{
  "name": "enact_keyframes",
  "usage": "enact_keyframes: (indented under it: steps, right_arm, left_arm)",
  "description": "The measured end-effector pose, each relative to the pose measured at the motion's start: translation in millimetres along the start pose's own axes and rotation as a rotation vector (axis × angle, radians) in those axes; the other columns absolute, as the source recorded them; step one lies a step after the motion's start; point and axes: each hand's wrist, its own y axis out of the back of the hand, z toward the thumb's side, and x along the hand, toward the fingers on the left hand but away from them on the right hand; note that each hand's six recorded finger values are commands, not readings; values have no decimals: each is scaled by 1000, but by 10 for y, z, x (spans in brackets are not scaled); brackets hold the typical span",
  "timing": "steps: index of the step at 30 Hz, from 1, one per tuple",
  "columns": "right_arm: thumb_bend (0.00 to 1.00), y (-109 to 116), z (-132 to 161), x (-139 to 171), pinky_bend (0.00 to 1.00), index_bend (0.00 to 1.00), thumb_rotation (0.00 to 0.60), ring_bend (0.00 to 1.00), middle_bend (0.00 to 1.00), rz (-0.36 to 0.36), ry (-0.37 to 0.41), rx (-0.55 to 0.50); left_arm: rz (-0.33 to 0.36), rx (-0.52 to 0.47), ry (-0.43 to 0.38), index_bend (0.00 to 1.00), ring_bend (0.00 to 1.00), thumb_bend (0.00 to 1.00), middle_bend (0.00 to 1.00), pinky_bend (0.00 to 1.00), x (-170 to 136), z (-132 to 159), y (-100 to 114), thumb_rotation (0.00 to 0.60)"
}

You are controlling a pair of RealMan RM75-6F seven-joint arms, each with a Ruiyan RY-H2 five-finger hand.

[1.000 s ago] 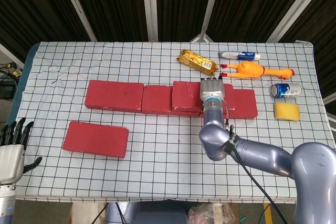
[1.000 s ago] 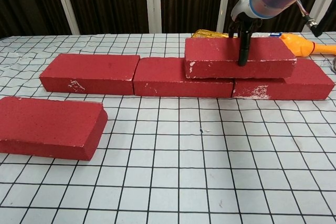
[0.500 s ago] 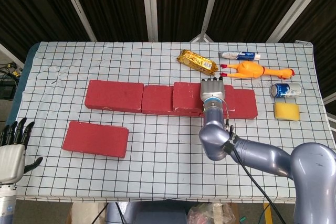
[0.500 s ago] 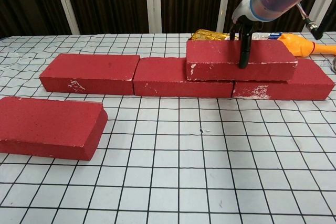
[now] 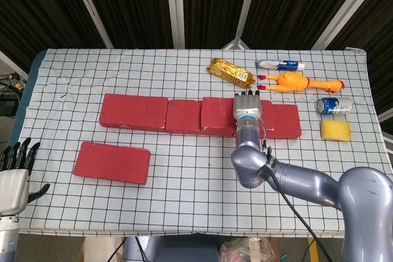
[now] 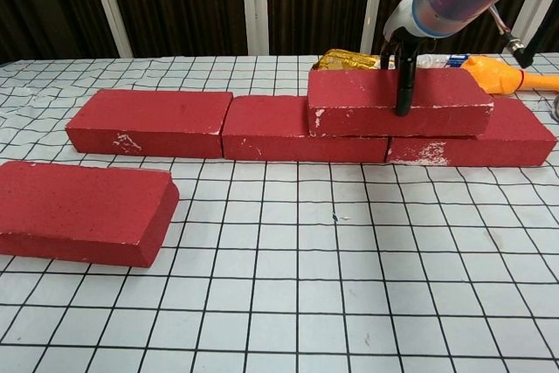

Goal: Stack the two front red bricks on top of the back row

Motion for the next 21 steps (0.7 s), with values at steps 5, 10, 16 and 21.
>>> enact_keyframes:
  steps: [5,10,16,21]
  right_arm:
    - [190,-2,16,3,0,276,600,25,113,1,0,-1]
    - [190,13,21,3,0,271,600,16,104,-2,-4,-11]
    - [190,15,10,-6,0,270,600,1,85,2,-11,-14]
    - [189,11,10,-17,0,233,600,0,39,6,-12,-15]
  left_arm:
    - [0,-1,2,110,0,0,0,32,3,-2,-1,600]
    - [-1,-1,2,110,0,0,0,32,1,-5,-1,600]
    - [-2,0,2,110,0,0,0,32,1,-6,-4,600]
    - [-1,0,4,110,0,0,0,32,0,-8,-3,600]
